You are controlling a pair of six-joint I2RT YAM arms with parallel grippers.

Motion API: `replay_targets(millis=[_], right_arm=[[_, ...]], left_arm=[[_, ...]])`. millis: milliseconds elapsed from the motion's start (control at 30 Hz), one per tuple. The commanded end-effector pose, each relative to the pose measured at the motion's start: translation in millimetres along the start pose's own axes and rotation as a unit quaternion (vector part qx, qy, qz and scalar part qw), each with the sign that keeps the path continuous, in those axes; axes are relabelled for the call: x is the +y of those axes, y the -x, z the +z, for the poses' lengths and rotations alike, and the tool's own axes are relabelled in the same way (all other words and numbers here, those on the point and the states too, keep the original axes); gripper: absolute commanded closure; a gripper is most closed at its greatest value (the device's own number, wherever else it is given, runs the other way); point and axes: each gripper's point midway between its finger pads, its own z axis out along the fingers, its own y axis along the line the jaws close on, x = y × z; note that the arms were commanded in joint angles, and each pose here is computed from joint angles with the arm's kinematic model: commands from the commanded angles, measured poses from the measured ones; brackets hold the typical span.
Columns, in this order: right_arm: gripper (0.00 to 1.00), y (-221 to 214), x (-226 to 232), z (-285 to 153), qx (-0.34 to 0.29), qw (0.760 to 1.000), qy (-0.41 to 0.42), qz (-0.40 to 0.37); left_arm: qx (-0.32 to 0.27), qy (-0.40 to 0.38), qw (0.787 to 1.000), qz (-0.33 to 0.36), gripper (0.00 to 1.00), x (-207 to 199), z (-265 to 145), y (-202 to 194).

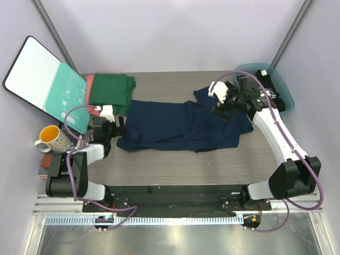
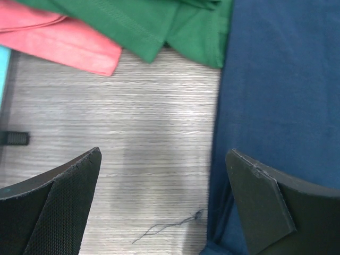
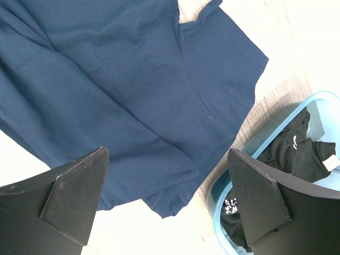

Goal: Fold and stack the t-shirts
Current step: Flatten out the tshirt

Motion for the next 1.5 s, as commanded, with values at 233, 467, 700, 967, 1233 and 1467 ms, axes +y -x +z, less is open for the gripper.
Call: replay_targets(millis=[233, 467, 700, 967, 1233, 1467], right_arm=[[0.0, 13.6, -14.0, -4.3, 0.021, 0.999, -0.034, -0.002], [0.0, 17.4, -16.2, 3.2, 0.033, 0.999, -0.027, -0.019], [0.0, 14.7, -12.3, 14.2, 0.039, 0.999, -0.015, -0.021], [0.0, 12.0, -22.1, 23.7, 0.049, 0.998, -0.019, -0.039], [0.0, 20.5, -35.6, 36.2, 0.026, 0.998, -0.034, -0.043], [0.0, 13.9, -48.6, 27.0, 0.022, 0.997, -0.049, -0.048]], left_arm=[[-0.144, 0.09, 0.981, -0.092, 0.0, 39.6, -15.0, 37.8], [-0.136, -0.028, 0.99, -0.026, 0.0, -2.2, -1.5, 28.3], [-0.142, -0.019, 0.989, -0.031, 0.0, 1.4, -2.2, 29.4], [-0.142, -0.019, 0.989, -0.032, 0.0, 1.7, -1.8, 29.6], [-0.142, -0.019, 0.989, -0.031, 0.0, 1.4, -1.8, 29.6], [-0.142, -0.018, 0.989, -0.032, 0.0, 2.0, -1.8, 29.6]])
